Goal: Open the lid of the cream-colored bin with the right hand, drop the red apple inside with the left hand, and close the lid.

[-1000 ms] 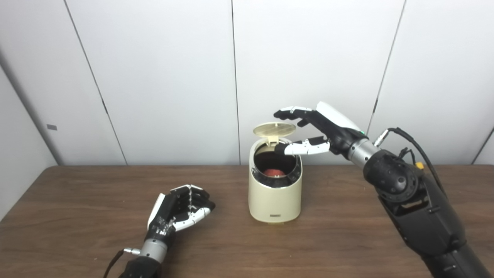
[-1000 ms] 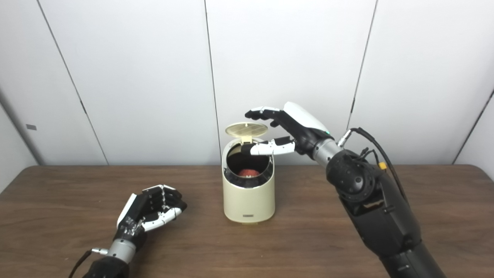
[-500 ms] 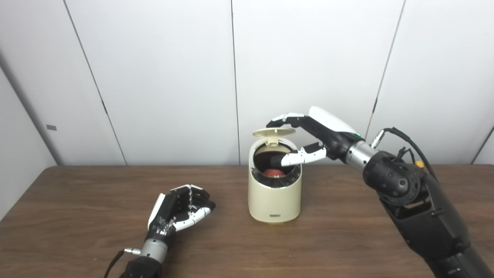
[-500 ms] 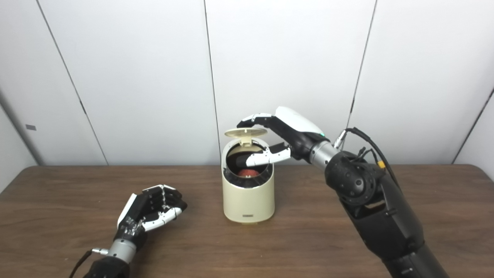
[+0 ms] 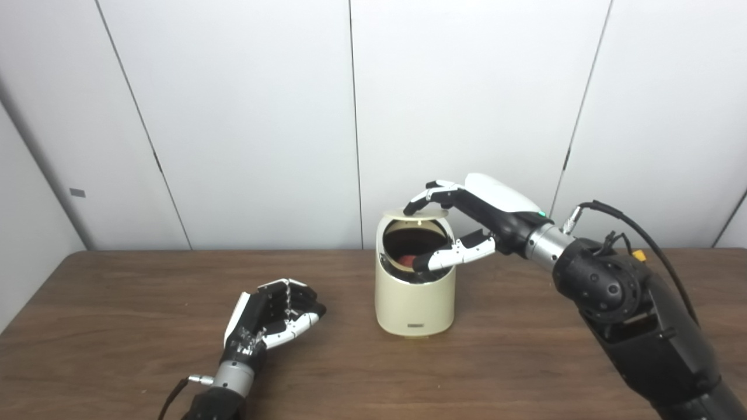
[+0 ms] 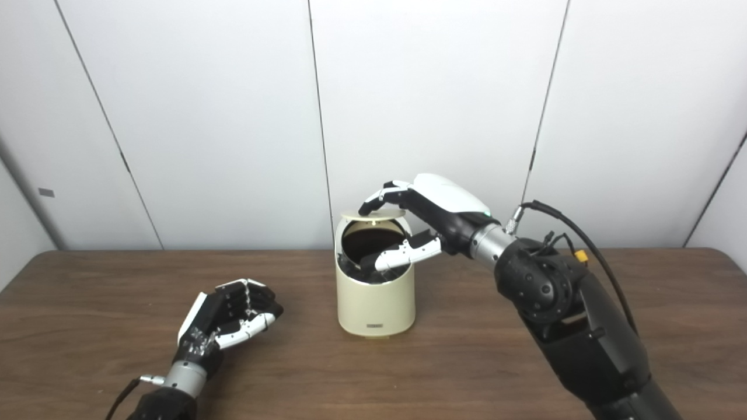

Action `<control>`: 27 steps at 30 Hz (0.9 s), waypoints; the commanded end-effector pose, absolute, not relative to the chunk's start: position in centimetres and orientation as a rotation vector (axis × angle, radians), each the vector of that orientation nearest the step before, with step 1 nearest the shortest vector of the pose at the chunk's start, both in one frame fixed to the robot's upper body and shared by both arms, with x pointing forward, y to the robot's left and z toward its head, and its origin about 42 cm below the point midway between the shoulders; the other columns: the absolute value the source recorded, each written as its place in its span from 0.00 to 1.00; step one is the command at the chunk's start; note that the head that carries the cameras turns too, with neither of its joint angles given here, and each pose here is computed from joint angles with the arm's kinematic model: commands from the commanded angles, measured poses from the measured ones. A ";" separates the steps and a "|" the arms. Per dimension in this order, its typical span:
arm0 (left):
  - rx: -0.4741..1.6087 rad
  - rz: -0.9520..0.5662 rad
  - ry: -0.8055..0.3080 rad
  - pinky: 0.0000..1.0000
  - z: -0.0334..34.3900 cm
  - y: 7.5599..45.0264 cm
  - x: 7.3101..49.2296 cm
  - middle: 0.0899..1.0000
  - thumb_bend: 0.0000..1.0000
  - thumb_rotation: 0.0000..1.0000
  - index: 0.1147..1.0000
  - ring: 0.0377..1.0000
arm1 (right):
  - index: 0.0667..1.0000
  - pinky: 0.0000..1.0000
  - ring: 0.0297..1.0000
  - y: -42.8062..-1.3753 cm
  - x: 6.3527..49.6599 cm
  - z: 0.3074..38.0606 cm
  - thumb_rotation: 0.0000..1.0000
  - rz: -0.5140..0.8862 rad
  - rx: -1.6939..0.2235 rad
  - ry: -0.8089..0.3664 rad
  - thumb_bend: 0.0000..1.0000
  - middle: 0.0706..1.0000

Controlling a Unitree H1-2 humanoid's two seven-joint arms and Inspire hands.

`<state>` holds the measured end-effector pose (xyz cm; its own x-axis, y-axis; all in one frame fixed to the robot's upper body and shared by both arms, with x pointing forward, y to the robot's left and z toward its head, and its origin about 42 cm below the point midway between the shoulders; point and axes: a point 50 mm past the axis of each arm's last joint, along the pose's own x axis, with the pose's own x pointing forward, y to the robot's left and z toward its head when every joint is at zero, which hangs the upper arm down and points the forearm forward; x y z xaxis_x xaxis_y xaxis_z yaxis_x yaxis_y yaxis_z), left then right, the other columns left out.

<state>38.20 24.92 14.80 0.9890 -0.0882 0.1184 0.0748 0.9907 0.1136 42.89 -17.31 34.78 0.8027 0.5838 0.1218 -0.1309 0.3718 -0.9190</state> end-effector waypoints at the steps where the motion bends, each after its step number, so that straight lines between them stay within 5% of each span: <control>1: 0.110 -0.076 -0.202 0.36 16.8 24.9 38.8 0.45 0.52 0.00 0.43 0.50 | 0.72 0.82 0.94 -17.4 42.5 37.0 0.63 0.458 -1.143 -0.552 0.68 0.77; 16: 0.115 -0.069 -0.196 0.37 16.8 25.0 38.6 0.45 0.52 0.00 0.43 0.50 | 0.72 0.95 0.91 -17.4 41.5 35.4 0.62 0.504 -1.193 -0.582 0.66 0.71; 27: 0.120 -0.070 -0.198 0.36 16.7 24.9 38.6 0.45 0.52 0.00 0.43 0.50 | 0.71 0.88 0.90 -17.2 41.1 34.7 0.63 0.524 -1.192 -0.584 0.68 0.71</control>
